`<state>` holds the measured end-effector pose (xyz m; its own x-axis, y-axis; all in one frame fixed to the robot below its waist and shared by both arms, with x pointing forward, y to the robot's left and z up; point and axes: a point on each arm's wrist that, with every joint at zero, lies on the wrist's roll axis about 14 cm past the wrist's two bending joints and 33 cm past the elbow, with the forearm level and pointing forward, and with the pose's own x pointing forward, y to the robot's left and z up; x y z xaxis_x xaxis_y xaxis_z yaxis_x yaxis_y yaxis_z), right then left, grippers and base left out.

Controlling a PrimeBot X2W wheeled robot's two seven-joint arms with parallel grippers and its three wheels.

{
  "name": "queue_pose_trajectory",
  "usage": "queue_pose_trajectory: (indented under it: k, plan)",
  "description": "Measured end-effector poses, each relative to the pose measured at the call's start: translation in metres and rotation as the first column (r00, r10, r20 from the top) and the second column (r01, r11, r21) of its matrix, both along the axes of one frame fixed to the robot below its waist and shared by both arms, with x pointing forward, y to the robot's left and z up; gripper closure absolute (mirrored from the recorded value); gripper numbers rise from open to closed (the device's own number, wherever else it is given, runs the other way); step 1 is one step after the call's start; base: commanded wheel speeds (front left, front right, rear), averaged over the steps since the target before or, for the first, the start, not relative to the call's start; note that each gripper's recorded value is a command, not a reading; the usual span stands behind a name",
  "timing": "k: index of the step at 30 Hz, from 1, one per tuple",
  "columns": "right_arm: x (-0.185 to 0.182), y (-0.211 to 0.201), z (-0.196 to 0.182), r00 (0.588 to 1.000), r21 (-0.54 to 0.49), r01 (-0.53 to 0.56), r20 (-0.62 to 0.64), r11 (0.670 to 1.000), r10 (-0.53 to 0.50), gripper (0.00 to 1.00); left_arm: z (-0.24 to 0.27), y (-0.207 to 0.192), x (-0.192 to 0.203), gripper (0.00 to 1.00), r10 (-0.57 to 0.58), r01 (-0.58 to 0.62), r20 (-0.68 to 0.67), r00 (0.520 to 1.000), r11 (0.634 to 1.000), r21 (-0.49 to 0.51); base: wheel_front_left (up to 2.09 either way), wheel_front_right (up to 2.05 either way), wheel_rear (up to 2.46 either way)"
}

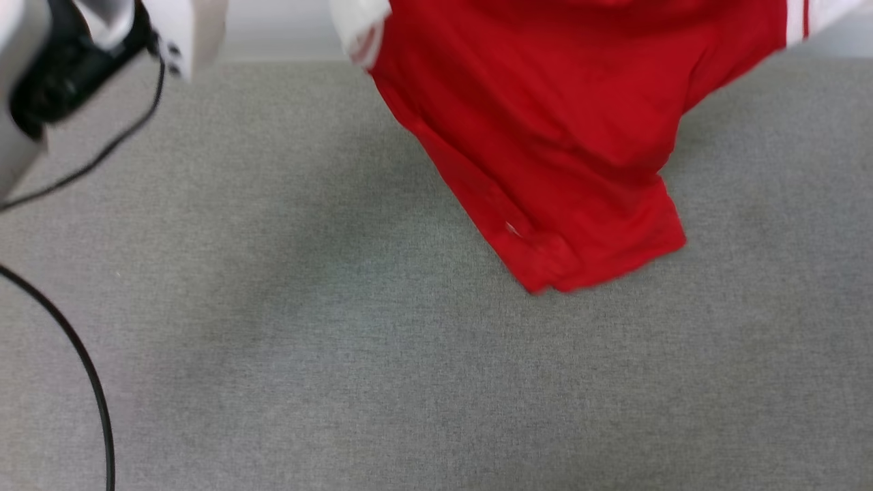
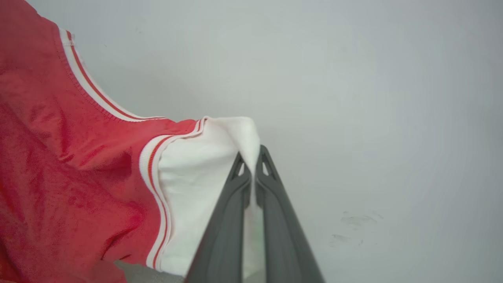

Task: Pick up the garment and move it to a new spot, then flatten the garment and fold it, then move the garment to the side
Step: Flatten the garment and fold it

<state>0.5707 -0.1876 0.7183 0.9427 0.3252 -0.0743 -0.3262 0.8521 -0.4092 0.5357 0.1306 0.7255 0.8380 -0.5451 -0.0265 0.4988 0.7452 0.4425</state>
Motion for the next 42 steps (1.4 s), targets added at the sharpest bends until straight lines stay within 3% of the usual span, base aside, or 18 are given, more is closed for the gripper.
queue_pose_trajectory:
  k: [6, 19, 26, 35, 42]
  plan:
    - [0.03, 0.011, 0.035, 0.994, -0.008, 0.012, 0.112, 1.0, -0.011, 1.0, 0.032, -0.003, 0.031, 1.0, 0.018, -0.015, 0.095, 0.995, 0.999, -0.03, 0.0, 0.0, 0.0]
    - [0.112, 0.017, 0.07, 0.954, -0.041, 0.093, 0.289, 0.995, -0.077, 1.0, 0.073, 0.012, 0.107, 1.0, 0.097, -0.077, 0.273, 0.957, 0.994, -0.083, 0.0, 0.0, 0.0]
    - [0.14, 0.033, 0.078, 0.935, -0.011, 0.076, 0.348, 0.997, -0.067, 1.0, 0.08, 0.028, 0.135, 1.0, 0.149, -0.112, 0.304, 0.941, 0.984, -0.137, 0.0, 0.0, 0.0]
    - [0.17, 0.048, -0.002, 0.976, -0.047, 0.052, 0.214, 0.998, -0.04, 1.0, -0.009, 0.049, 0.164, 1.0, 0.2, -0.183, 0.153, 0.968, 0.976, -0.119, 0.0, 0.0, 0.0]
    - [0.163, 0.045, -0.087, 0.999, -0.098, 0.03, 0.042, 0.995, -0.026, 1.0, -0.081, 0.051, 0.153, 1.0, 0.187, -0.184, 0.011, 0.982, 0.975, -0.124, 0.0, 0.0, 0.0]
